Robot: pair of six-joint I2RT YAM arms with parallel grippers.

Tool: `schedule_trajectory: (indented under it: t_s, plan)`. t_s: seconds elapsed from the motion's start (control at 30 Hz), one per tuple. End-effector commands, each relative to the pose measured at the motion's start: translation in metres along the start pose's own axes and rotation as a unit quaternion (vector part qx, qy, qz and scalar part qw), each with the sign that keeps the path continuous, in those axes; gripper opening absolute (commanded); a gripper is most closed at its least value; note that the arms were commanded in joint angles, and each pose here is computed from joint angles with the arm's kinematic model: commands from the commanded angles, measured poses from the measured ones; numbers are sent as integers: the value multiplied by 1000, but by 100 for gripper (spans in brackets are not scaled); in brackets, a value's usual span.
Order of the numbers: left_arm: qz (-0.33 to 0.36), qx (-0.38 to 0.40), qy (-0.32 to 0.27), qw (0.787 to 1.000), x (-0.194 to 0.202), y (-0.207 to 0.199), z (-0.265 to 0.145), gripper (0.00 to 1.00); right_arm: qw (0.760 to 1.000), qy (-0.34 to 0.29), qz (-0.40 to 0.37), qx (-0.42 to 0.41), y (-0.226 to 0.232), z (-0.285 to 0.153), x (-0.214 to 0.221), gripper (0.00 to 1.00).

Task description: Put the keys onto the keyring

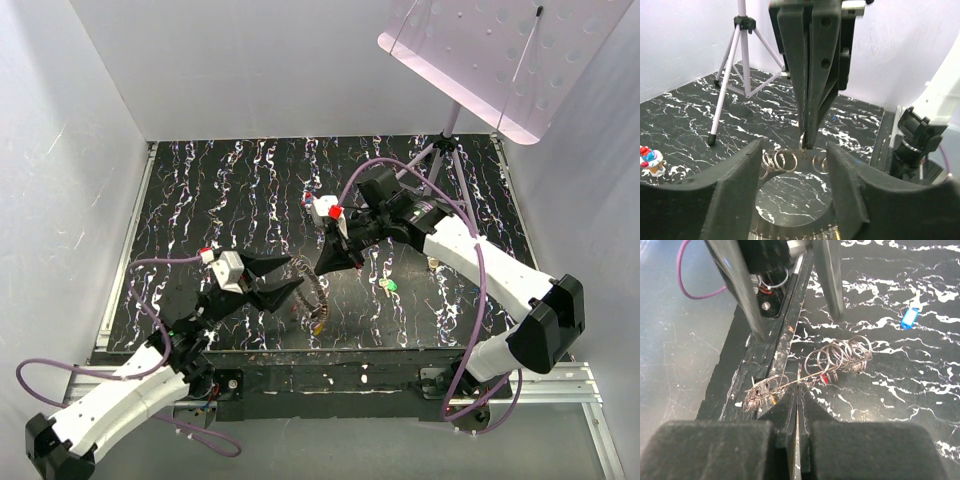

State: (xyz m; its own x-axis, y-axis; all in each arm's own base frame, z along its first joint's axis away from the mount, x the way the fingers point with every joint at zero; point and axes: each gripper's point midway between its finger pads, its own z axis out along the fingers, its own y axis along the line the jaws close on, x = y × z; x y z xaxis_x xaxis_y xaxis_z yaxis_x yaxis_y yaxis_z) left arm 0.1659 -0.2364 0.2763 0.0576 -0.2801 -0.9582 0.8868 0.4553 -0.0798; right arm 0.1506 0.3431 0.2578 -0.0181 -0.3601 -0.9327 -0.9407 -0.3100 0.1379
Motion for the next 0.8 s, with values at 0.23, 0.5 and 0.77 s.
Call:
schedule_trajectory:
  t_s: [0.23, 0.5, 0.77]
  plan:
    - [-61, -56, 142, 986, -10, -3, -30, 80, 998, 66, -14, 21, 3, -19, 4, 1]
    - [-119, -4, 185, 976, -1, -18, -5, 88, 998, 70, 1, 9, 4, -15, 9, 1]
    - [-200, 41, 172, 964, -12, -12, 16, 98, 998, 61, 11, -10, 9, -12, 8, 1]
